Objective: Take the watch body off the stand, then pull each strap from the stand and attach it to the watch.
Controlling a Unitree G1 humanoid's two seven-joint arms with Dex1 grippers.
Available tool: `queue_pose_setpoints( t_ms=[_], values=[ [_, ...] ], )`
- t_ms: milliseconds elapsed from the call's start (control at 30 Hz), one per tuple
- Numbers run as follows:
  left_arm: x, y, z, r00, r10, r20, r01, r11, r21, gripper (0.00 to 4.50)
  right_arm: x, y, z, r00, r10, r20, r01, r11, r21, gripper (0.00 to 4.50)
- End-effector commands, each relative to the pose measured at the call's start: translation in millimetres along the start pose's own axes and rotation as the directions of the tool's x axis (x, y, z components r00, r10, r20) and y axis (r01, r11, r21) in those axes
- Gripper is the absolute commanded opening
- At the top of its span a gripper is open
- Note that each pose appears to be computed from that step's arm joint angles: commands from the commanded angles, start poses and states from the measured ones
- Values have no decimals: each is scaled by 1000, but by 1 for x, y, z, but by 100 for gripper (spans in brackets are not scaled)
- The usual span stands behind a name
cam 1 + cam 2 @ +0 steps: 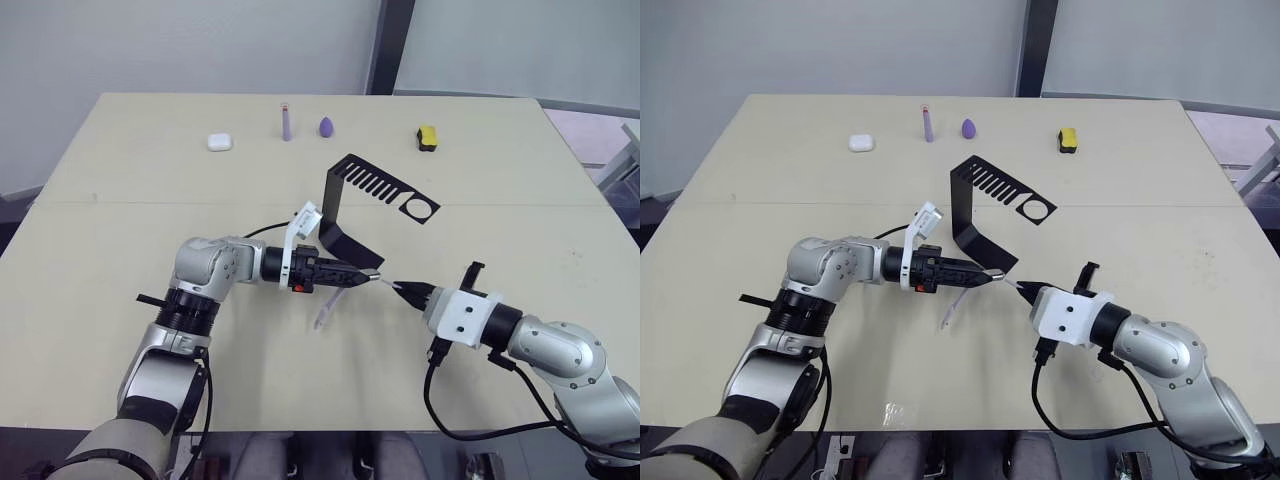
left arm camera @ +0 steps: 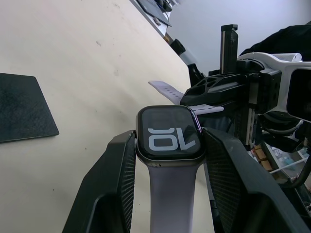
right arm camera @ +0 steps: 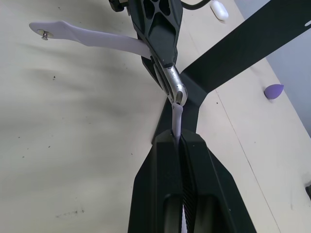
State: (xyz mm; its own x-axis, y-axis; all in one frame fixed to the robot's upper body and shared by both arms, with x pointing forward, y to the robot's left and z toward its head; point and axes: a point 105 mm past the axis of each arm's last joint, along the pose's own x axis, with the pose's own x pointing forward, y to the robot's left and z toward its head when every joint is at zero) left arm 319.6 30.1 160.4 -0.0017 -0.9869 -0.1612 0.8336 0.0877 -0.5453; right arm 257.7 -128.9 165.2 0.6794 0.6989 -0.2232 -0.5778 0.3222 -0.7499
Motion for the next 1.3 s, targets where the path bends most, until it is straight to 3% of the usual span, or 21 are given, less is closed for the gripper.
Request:
queue_pose_setpoints(
  t_ms=[33,1300],
  values=[
    [0,-5,9,1000,-21,23,21,999,33,161,-4,-8,14,999,-23,43,24,999,-35,0],
    [14,-21,10,996,-80,39,80,997,13,161,7,-7,17,999,-21,48,24,998,-53,0]
  ],
)
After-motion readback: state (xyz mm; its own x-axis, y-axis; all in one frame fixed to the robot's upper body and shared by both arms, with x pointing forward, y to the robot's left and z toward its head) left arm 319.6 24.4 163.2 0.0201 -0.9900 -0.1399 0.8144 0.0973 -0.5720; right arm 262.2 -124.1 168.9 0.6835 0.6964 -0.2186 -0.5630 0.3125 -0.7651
